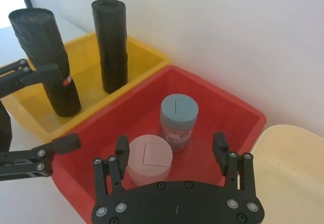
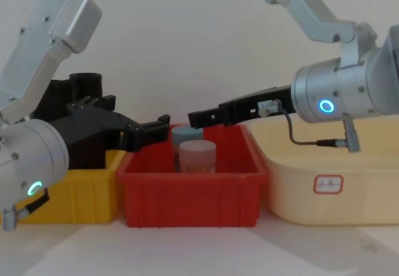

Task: Pick up the garbage bag with the one hand and transfer it to the other hand.

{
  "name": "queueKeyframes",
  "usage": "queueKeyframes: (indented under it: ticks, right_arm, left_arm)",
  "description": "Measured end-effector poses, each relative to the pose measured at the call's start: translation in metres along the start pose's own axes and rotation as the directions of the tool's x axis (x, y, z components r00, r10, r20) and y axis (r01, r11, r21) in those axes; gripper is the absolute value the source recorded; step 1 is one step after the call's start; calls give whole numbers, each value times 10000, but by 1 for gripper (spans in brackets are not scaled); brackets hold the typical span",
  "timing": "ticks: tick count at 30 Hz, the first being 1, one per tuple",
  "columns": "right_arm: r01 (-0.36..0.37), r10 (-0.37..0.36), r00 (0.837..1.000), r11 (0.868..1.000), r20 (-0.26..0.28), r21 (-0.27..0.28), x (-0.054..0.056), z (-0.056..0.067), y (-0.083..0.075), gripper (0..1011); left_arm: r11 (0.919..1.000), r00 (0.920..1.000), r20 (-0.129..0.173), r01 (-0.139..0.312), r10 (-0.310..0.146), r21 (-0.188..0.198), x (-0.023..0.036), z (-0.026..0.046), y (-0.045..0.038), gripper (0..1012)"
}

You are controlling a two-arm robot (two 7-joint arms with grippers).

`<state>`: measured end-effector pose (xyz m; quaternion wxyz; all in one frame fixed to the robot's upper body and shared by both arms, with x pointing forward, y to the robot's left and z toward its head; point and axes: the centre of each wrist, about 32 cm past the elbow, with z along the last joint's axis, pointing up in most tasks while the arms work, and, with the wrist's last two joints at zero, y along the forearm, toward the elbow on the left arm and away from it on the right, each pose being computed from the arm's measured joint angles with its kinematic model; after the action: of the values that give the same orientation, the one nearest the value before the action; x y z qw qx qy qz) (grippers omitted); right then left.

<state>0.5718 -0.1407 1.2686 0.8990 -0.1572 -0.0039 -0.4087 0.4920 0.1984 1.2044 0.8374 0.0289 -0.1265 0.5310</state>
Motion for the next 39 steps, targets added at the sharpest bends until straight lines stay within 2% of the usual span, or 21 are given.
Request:
queueKeyframes:
  ticks: [17, 39]
  right_arm:
    - [-299, 303, 9995, 9974, 46, -651, 55, -109, 200, 1000]
    - [-658, 624, 9975, 9915, -342, -1118, 146, -139, 365, 1000]
  left_arm:
    - [10000, 10000, 0, 0, 0, 0, 0, 0, 0, 1001]
    - [10000, 10000, 0, 0, 0, 0, 0, 0, 0, 1001]
